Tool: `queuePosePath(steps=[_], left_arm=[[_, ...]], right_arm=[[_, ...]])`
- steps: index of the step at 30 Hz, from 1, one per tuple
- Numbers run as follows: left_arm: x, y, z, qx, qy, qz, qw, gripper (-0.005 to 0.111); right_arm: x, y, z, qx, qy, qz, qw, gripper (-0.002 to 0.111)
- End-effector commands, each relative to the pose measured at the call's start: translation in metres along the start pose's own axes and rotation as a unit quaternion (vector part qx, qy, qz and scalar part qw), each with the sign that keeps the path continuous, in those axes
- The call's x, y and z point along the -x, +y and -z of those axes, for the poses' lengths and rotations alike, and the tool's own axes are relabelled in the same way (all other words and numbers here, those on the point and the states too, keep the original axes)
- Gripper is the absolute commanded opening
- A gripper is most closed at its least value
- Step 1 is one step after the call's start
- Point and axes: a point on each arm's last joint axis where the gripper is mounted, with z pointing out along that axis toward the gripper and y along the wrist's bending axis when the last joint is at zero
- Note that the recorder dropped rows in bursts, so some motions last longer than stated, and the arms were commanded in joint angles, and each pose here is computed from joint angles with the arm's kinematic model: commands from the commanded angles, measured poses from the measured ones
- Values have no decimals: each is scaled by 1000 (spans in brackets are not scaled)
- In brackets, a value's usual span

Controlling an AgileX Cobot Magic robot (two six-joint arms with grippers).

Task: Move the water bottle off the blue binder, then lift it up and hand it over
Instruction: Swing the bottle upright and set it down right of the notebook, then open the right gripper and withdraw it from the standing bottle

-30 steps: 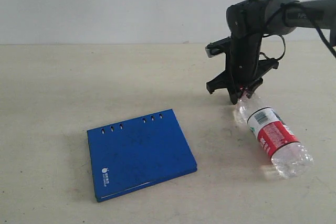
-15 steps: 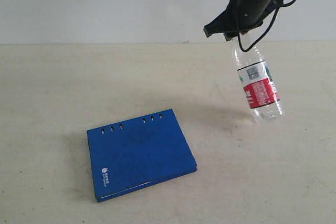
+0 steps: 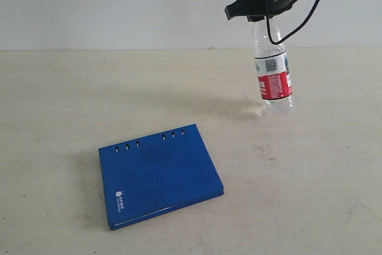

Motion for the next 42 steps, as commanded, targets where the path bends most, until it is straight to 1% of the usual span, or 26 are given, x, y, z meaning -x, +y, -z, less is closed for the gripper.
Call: queuePosePath(steps=[1, 4, 7, 10, 12, 13, 15, 16, 22, 24, 27, 31, 33, 35, 37, 38, 39, 41, 42], left_arm=[[0, -1, 0, -5, -2, 0, 1000, 5], [0, -1, 0, -5, -2, 0, 1000, 5], [0, -1, 0, -5, -2, 0, 1000, 5], [0, -1, 0, -5, -2, 0, 1000, 5], [0, -1, 0, -5, -2, 0, 1000, 5], [0, -1, 0, -5, -2, 0, 1000, 5], [0, -1, 0, -5, -2, 0, 1000, 5], [0, -1, 0, -5, -2, 0, 1000, 5], [0, -1, 0, -5, -2, 0, 1000, 5], [0, -1, 0, -5, -2, 0, 1000, 5], [0, -1, 0, -5, -2, 0, 1000, 5], [0, -1, 0, -5, -2, 0, 1000, 5], [0, -1, 0, -5, -2, 0, 1000, 5], [0, -1, 0, -5, -2, 0, 1000, 5], [0, -1, 0, -5, -2, 0, 1000, 5], [0, -1, 0, -5, -2, 0, 1000, 5], [0, -1, 0, -5, -2, 0, 1000, 5], [0, -1, 0, -5, -2, 0, 1000, 5], [0, -1, 0, -5, -2, 0, 1000, 5]], right_arm=[[9, -3, 5, 0, -40, -1, 999, 0], [13, -3, 6, 2, -60, -1, 998, 0], [13, -3, 6, 2, -62, 0, 998, 0], [13, -3, 6, 1, -61, 21, 998, 2], [12, -3, 6, 0, -55, 27, 998, 18], [11, -3, 6, 0, -51, 29, 998, 31], [10, -3, 5, 0, -46, 29, 999, 49], [10, -3, 5, 0, -46, 29, 999, 52], [13, -4, 8, -1, -54, 29, 998, 52], [20, -5, 17, -2, -75, 31, 997, 52], [35, -10, 43, -6, -114, 27, 993, 52], [55, -20, 95, -13, -160, 17, 987, 52], [54, -24, 111, -20, -143, 19, 989, 52], [48, -26, 117, -26, -104, 33, 994, 52], [38, -24, 119, -15, -47, 61, 997, 52], [34, -22, 119, -6, -22, 79, 997, 52], [29, -17, 119, 17, 4, 110, 994, 52], [26, -11, 120, 53, 13, 119, 991, 52], [25, -5, 120, 89, 16, 123, 988, 52]])
